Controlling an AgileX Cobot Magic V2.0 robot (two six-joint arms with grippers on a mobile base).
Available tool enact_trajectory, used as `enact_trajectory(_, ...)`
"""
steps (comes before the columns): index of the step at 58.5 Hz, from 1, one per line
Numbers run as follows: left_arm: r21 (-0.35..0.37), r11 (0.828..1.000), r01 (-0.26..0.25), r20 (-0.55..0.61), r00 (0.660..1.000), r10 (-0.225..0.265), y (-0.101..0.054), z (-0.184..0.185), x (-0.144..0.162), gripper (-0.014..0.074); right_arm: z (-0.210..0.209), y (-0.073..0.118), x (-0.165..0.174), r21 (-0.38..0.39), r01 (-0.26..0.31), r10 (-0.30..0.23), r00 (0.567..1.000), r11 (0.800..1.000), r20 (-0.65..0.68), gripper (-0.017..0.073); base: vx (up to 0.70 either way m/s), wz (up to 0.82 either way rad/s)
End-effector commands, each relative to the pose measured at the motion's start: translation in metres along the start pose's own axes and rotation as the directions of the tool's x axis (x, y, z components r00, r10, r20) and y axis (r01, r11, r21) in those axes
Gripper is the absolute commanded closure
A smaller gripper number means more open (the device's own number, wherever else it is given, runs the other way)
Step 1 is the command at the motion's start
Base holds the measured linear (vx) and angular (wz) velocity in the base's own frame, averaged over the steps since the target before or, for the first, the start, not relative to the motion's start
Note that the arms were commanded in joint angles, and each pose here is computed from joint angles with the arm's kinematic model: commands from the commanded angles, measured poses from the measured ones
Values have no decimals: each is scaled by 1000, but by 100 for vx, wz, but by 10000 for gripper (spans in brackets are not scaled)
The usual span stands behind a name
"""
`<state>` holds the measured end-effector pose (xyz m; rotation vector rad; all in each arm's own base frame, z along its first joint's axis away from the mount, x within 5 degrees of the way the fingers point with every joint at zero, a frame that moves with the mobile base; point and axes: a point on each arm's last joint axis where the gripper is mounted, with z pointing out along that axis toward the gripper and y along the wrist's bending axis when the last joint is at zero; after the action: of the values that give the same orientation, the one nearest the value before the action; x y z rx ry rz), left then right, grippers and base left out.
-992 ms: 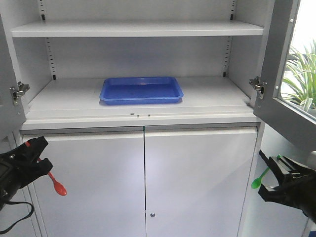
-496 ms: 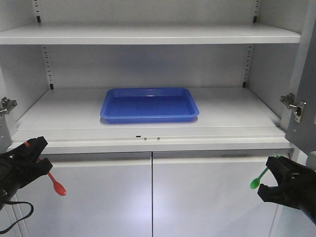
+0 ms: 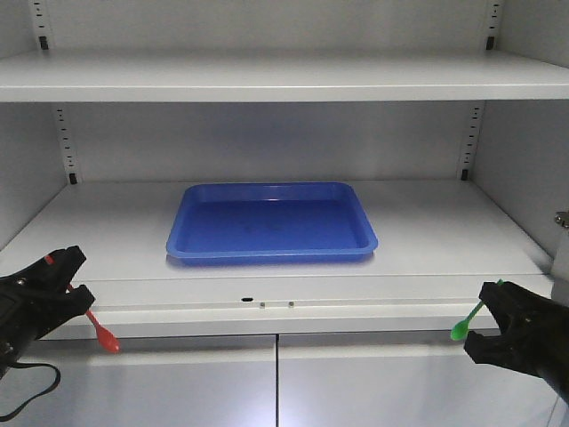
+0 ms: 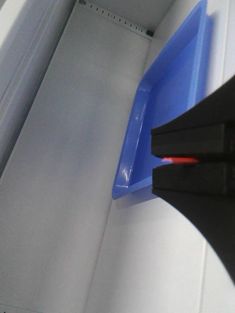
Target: Sort red and green spoons into left cabinet
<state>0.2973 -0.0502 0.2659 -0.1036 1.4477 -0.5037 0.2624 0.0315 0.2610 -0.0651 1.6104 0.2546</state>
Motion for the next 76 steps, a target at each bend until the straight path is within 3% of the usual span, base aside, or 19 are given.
enact_trajectory(1, 53, 999, -4, 131, 991, -3, -10, 0, -23, 597, -1, 3, -21, -22, 13, -10, 991, 1000, 130, 565, 20, 0)
enact_trajectory(76, 54, 999, -4, 132, 991, -3, -10, 0, -24, 597, -1, 3, -21, -22, 13, -10, 991, 1000, 130, 565, 7, 2)
